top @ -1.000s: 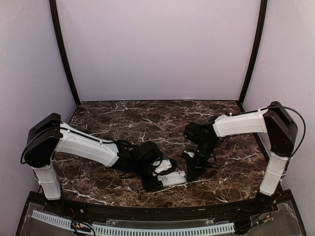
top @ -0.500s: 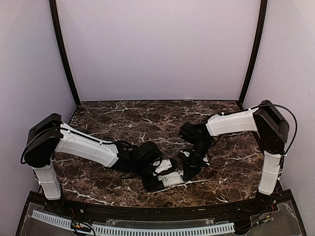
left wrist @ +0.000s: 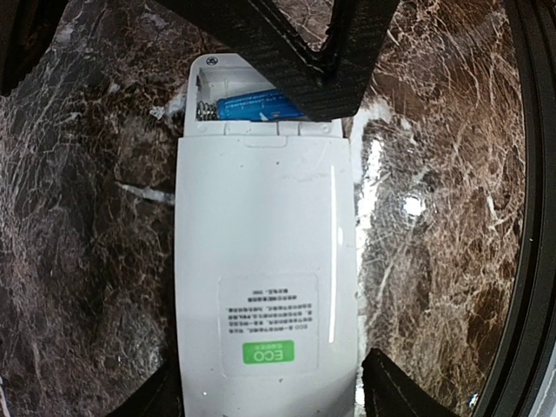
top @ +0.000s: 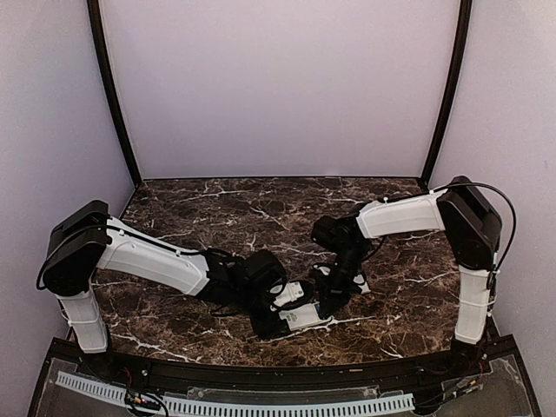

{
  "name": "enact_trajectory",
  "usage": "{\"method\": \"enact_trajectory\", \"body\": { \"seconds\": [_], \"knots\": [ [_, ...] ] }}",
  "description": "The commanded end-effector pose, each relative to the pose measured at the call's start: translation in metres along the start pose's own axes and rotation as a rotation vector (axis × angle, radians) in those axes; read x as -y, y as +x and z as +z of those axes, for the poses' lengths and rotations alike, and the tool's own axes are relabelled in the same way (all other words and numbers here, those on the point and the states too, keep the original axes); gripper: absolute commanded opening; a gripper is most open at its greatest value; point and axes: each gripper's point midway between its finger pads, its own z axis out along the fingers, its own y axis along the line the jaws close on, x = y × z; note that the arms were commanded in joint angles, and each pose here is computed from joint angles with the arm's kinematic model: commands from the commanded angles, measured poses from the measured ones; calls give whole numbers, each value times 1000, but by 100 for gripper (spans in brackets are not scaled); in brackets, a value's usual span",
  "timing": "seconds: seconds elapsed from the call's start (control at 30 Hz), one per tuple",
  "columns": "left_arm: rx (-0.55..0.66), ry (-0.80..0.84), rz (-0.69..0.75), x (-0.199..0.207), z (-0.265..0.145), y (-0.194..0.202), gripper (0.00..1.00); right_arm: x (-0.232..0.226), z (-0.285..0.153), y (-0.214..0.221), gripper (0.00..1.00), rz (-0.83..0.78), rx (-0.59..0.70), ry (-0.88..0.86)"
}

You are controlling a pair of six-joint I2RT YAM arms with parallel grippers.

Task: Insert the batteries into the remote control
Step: Load the battery into the battery compartment.

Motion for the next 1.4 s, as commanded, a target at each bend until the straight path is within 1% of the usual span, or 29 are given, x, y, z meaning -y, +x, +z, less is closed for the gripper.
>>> {"method": "enact_trajectory", "body": {
  "seconds": [0.0,0.23,0.37,0.53,0.73,0.8,1.07,1.23,1.3,1.37],
  "knots": [
    [-52,39,5,8,5,18,67,3,6,-14,0,-7,33,31],
    [-55,37,11,8,5,20,67,6,5,-21,0,-5,65,57],
    [-57,38,15,8,6,21,67,6,3,-24,6,-10,70,66],
    [-65,33,19,7,6,23,66,7,3,-23,10,-14,68,73],
    [-73,32,24,7,6,27,66,5,-3,-22,20,-26,74,83],
    [-74,30,25,6,6,27,66,5,-5,-22,21,-31,76,87],
    [-83,25,31,6,6,30,66,1,-22,-16,22,-46,89,116],
    [-93,20,35,5,7,34,66,-2,-34,-4,23,-52,93,116],
    [-94,17,34,4,7,35,66,0,-36,4,23,-45,89,117],
    [-94,17,32,4,7,35,66,4,-34,11,20,-33,82,110]
  ]
}}
